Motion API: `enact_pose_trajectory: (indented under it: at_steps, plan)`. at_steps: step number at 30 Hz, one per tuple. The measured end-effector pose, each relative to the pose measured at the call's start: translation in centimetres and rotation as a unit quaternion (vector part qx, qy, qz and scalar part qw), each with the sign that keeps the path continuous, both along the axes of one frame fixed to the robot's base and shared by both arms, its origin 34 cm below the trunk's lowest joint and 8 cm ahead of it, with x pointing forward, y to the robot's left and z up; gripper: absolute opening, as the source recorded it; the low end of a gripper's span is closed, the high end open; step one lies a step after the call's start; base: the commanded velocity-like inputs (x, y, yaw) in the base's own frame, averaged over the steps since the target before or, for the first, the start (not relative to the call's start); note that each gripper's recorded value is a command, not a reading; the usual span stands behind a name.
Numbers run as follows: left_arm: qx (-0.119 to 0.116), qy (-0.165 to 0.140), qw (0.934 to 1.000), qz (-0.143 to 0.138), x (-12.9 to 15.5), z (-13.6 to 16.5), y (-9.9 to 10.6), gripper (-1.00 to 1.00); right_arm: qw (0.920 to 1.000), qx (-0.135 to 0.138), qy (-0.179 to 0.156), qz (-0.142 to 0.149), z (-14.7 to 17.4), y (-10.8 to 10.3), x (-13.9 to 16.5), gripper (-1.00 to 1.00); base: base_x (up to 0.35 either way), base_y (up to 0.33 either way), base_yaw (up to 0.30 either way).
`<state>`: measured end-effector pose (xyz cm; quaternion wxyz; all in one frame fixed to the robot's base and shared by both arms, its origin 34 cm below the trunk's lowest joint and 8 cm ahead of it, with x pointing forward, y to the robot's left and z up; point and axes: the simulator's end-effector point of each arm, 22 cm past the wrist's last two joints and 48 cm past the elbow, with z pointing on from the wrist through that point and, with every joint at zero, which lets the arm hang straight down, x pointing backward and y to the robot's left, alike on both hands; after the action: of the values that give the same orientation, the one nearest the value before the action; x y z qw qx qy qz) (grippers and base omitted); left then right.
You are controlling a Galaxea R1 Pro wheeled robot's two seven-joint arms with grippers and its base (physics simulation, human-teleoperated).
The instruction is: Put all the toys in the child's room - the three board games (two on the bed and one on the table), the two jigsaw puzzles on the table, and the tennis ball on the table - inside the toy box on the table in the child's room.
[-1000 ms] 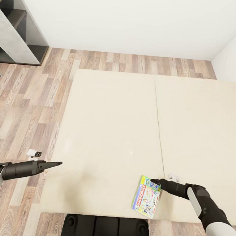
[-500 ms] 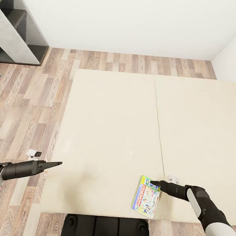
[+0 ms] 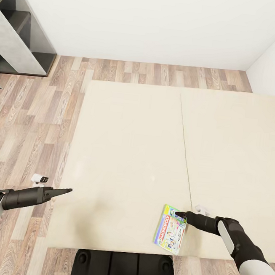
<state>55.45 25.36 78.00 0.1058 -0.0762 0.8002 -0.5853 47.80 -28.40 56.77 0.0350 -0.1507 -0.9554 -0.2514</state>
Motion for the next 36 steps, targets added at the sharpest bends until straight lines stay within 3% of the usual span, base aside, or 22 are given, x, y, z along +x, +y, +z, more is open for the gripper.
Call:
enact_pose_trajectory:
  at_steps: [36]
  plan:
    - [0.000, 0.000, 1.0000, 0.000, 0.00, 0.00, 0.00, 1.00, 1.0000, 0.000, -0.001, -0.001, -0.02, -0.01, 0.02, 1.00, 0.000, 0.000, 0.000]
